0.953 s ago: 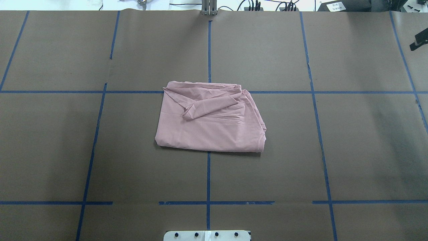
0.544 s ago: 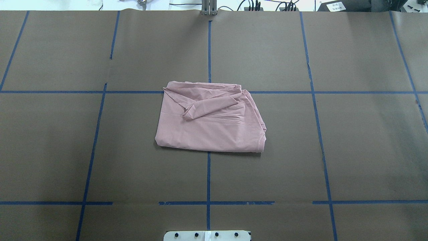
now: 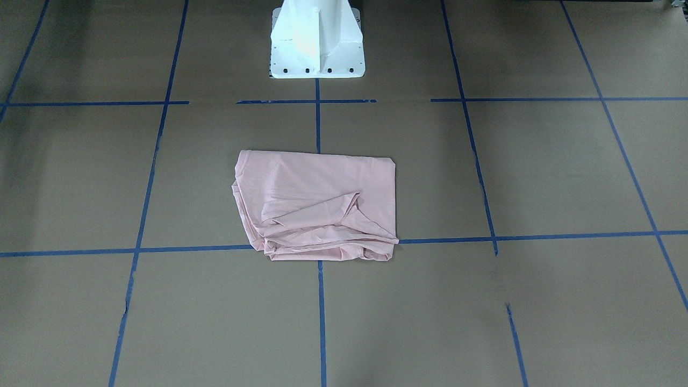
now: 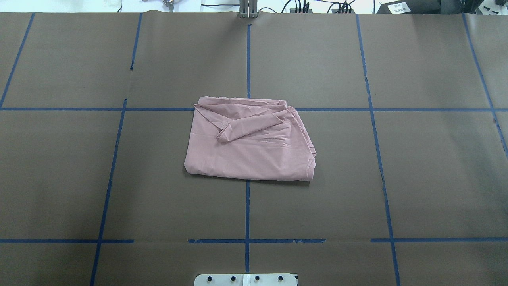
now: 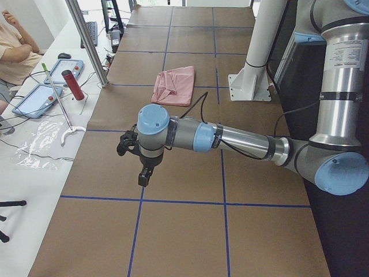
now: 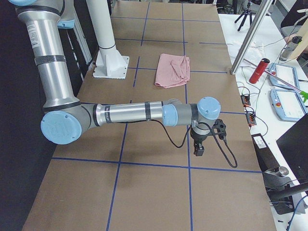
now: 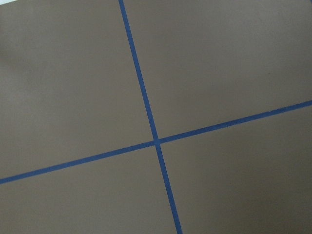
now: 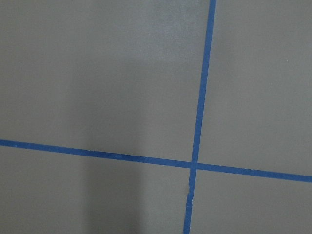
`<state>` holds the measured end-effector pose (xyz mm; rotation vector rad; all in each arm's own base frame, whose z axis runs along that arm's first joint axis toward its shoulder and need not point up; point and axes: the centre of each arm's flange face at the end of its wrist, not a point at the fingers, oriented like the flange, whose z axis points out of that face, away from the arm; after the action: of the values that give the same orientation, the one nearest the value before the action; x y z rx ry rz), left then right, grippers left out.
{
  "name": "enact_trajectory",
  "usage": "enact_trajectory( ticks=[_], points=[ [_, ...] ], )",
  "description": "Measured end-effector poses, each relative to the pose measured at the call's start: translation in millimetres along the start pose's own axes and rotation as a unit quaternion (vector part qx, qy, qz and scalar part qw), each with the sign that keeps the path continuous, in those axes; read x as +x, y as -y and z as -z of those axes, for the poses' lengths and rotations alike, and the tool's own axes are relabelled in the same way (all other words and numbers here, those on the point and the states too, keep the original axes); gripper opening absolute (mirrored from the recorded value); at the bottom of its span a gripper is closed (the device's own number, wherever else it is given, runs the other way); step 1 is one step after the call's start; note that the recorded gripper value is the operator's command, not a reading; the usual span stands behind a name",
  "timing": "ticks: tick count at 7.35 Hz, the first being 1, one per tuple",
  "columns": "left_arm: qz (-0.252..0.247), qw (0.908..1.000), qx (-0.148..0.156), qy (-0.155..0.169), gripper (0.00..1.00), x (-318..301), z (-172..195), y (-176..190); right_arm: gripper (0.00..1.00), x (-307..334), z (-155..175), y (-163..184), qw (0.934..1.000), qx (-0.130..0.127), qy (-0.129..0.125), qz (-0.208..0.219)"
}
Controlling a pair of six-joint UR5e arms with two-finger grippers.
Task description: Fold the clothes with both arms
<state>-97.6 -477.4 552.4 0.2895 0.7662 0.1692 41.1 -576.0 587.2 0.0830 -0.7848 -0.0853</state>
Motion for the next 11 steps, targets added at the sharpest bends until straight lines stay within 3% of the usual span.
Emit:
enact_trajectory(
  ticks=[2,7,11],
  points=[
    [0.01,0.9999,0.004,-0.006,1.0,6.2,3.1,1.1,1.0,-11.7,12.0,-11.8,0.9998,0.014,-0.003,0.01],
    [-0.006,0.9998,0.019,-0.008,1.0,15.3,5.5,1.2,1.0,-12.6,5.3,-32.3,0.9998,0.009,0.001,0.015],
    [0.034,0.9991,-0.023,-0.009,1.0,-27.6,-40.9,-11.4,1.0,-16.5,-2.8,-35.1,0.9999,0.001,0.004,0.016]
  ],
)
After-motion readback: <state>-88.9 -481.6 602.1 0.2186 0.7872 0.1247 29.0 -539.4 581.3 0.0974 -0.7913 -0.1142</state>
